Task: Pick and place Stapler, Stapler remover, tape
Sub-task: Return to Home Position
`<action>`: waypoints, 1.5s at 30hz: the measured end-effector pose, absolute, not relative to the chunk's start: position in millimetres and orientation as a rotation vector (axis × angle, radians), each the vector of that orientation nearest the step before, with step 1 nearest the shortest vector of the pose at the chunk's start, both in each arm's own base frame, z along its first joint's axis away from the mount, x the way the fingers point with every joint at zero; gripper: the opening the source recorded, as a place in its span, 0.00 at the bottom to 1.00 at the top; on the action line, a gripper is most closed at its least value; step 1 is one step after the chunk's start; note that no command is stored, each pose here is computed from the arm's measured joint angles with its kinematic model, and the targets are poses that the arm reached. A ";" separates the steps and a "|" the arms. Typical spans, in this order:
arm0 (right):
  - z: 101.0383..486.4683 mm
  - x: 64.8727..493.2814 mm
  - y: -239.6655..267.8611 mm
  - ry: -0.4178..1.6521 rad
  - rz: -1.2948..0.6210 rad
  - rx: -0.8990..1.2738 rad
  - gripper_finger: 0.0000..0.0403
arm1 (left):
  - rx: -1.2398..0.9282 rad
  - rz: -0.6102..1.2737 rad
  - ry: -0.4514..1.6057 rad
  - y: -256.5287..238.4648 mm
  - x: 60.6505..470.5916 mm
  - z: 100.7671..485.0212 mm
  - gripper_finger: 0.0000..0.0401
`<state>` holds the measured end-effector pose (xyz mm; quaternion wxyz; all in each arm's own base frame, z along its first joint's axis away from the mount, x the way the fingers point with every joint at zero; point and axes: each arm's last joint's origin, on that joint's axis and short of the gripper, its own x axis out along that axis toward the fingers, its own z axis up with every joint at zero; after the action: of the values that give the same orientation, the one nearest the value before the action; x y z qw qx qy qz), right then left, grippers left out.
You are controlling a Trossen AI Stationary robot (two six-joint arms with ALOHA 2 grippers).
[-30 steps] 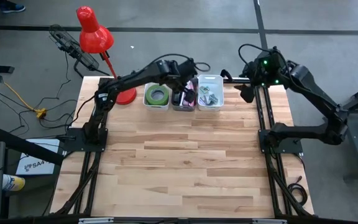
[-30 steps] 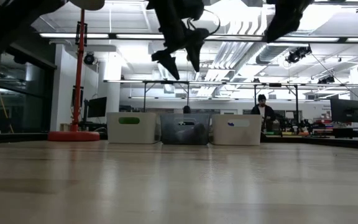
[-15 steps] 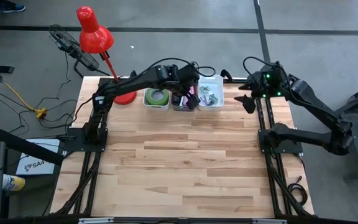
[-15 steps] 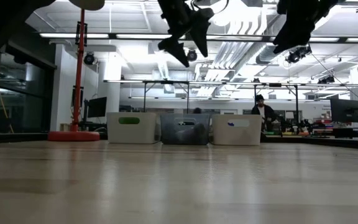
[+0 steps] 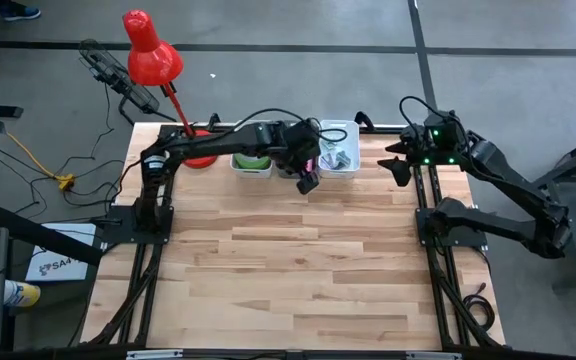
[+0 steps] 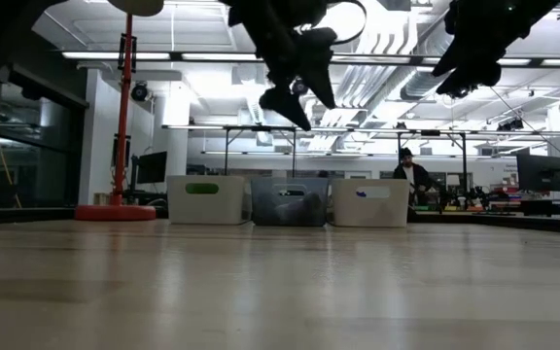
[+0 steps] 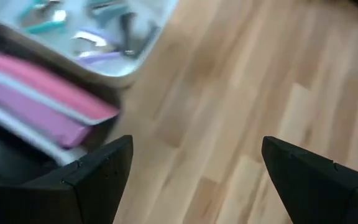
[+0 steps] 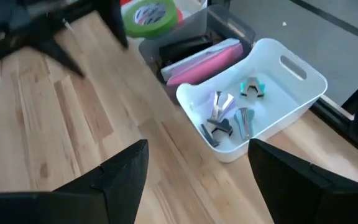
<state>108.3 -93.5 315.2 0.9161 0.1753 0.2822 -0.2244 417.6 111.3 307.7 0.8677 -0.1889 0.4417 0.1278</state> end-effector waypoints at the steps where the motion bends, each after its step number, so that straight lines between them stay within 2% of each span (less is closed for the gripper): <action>1: 316.1 107.4 -92.7 0.571 -0.467 0.366 0.66 | -0.403 0.241 0.908 110.3 416.7 303.6 0.87; 8: 320.2 101.4 -88.2 0.519 -0.533 0.445 0.67 | -0.427 0.147 0.821 102.0 395.3 277.2 0.87; 13: 320.5 96.7 -84.9 0.508 -0.581 0.498 0.67 | -0.433 0.154 0.750 92.1 357.7 268.3 0.87; 21: 323.4 99.1 -81.5 0.430 -0.538 0.418 0.67 | -0.470 0.190 0.566 72.6 283.2 257.8 0.87; 31: 248.6 127.7 -69.7 0.026 -0.311 0.548 0.67 | -0.546 0.284 0.359 51.8 197.0 245.4 0.87; 36: 212.6 125.4 -58.3 0.036 -0.360 0.629 0.67 | -0.558 0.353 0.254 44.4 160.7 236.2 0.87; 45: 207.6 103.5 -47.2 -0.118 -0.339 0.608 0.67 | -0.586 0.383 0.090 34.4 117.5 216.6 0.87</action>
<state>103.5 -47.2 207.6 0.9383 0.2977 -0.0580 -0.1659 117.5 34.4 216.6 0.9384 -0.2867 0.0443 0.1878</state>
